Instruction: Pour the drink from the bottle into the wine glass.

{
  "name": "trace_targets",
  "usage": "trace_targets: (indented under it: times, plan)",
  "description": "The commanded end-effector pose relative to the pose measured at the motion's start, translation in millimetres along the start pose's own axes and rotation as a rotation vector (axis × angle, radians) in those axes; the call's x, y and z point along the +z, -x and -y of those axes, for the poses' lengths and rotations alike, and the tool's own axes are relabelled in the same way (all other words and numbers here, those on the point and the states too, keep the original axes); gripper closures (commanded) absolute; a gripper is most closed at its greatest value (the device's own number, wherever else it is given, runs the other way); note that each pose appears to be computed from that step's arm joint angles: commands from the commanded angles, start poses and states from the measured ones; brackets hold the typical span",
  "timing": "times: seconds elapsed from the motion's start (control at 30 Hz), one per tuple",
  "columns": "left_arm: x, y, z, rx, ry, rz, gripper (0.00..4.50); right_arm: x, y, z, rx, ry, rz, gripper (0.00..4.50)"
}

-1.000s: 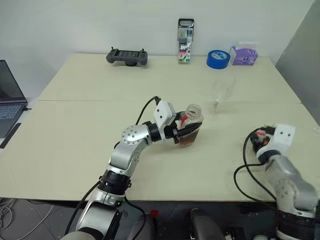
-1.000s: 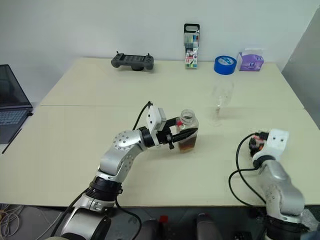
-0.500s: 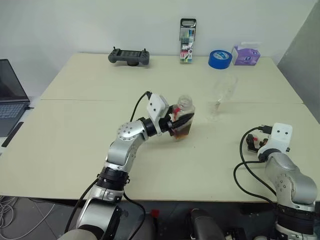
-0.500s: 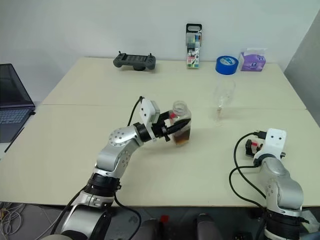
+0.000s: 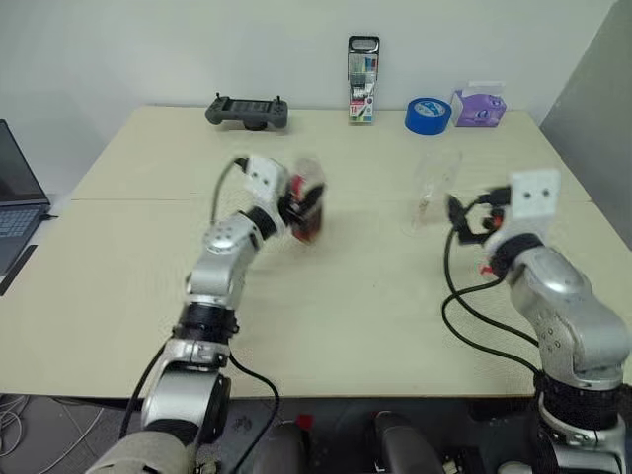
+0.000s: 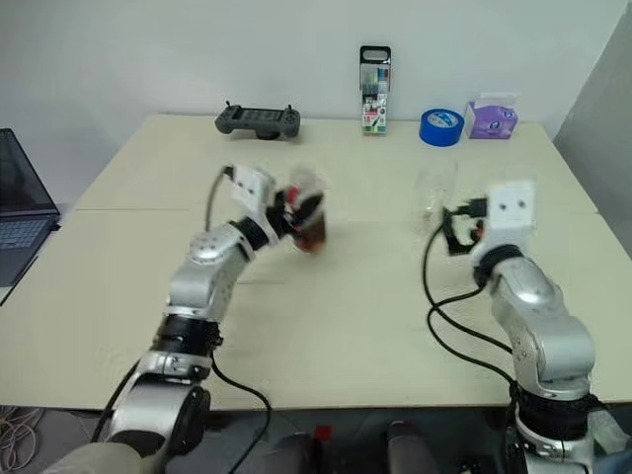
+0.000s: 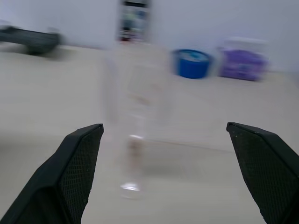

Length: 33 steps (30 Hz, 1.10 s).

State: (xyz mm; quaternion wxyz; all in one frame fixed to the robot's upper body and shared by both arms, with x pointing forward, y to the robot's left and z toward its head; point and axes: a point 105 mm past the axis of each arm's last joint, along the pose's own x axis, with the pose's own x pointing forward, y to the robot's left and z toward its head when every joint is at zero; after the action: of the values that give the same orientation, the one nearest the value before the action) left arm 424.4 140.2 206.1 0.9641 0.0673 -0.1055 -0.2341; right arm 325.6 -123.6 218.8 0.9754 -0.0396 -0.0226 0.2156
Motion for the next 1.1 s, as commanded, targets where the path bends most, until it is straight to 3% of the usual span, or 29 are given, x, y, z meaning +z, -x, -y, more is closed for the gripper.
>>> trace_targets:
  times: [0.03,0.1,0.2,0.37,0.6,0.87,1.1]
  plan:
    - [2.4,5.6,-34.7,0.179,-0.049,0.007,2.63,18.2,-8.4,-37.8,0.232,-0.044,0.06,0.0]
    - [-5.0,11.9,-54.3,0.291,-0.034,-0.013,2.63,19.9,-22.0,-34.9,0.208,-0.083,0.069,0.0]
    - [-11.3,19.1,-69.8,0.373,0.001,-0.014,2.63,16.3,-32.4,-55.3,0.293,-0.033,0.05,0.0]
    - [-18.5,24.6,-66.1,0.352,0.042,0.014,2.63,10.3,-42.9,-80.0,0.368,-0.018,0.034,0.0]
    - [-26.3,29.3,-67.1,0.368,0.053,-0.001,2.63,3.3,-48.6,-85.9,0.377,0.002,0.019,0.0]
    - [-29.2,35.8,-70.6,0.39,0.056,-0.01,0.11,-5.3,-49.2,-81.5,0.366,0.02,-0.004,0.0]
    - [-36.1,43.0,-67.4,0.378,0.046,-0.049,0.04,-2.6,-51.2,-76.2,0.357,0.016,0.004,0.0]
